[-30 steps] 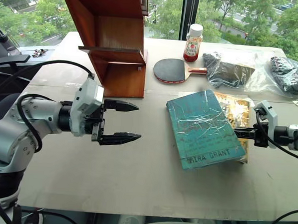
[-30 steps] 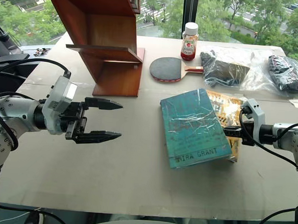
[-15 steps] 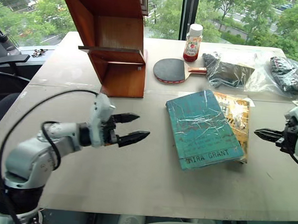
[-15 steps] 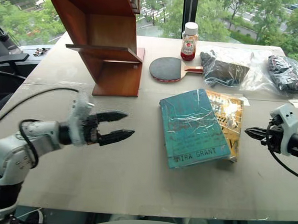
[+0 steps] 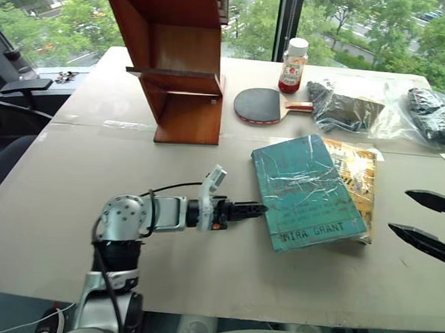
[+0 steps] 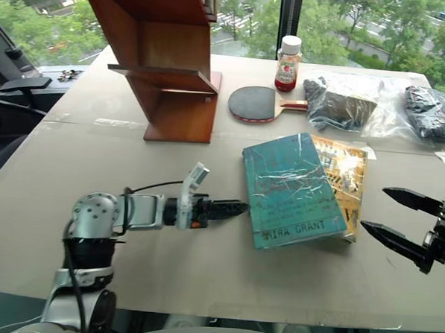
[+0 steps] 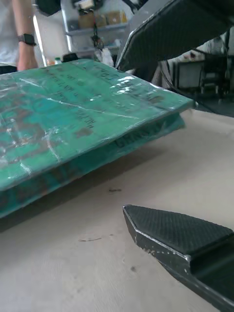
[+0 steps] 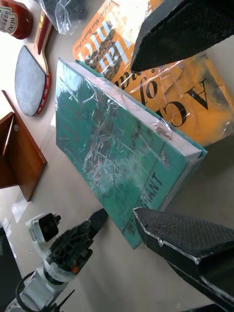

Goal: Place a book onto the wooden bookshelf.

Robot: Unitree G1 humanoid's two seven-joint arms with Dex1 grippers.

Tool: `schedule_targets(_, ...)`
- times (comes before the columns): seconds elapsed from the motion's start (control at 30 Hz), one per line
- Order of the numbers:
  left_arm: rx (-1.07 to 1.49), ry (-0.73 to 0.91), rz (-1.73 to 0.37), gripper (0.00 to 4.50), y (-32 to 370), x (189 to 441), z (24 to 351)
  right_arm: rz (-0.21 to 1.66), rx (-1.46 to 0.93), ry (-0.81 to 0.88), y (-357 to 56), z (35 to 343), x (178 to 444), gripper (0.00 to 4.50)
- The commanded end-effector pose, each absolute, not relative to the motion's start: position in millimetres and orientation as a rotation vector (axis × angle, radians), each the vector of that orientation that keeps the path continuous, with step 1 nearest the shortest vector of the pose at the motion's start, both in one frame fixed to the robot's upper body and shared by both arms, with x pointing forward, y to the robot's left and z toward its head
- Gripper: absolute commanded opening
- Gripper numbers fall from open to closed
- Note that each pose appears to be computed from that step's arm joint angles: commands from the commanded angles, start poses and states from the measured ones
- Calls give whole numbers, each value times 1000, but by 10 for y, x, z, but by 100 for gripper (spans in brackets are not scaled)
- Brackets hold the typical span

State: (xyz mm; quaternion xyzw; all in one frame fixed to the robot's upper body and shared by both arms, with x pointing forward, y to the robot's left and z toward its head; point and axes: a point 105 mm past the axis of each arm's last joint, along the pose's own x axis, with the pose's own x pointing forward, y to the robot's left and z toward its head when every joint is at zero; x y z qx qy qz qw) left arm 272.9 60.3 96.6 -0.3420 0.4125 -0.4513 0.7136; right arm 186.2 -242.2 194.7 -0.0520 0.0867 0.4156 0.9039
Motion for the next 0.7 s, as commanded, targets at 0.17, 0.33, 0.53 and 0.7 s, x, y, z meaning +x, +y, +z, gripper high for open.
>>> schedule_targets(0.17, -886, 1065, -839, 450, 364, 2875, 684, 835, -163, 93, -2330, 2126, 1822, 446)
schedule_targets(0.33, -945, 1082, -847, 358, 211, 2870, 680, 825, -140, 69, -2318, 2172, 1808, 450)
schedule_targets(0.53, -1040, 960, -923, 86, 155, 2932, 956, 830, -125, 70, -2340, 2171, 1826, 450)
schedule_targets(0.7, -977, 631, -1083, 6, 250, 2978, 1593, 841, -112, 46, -2327, 2198, 1899, 450)
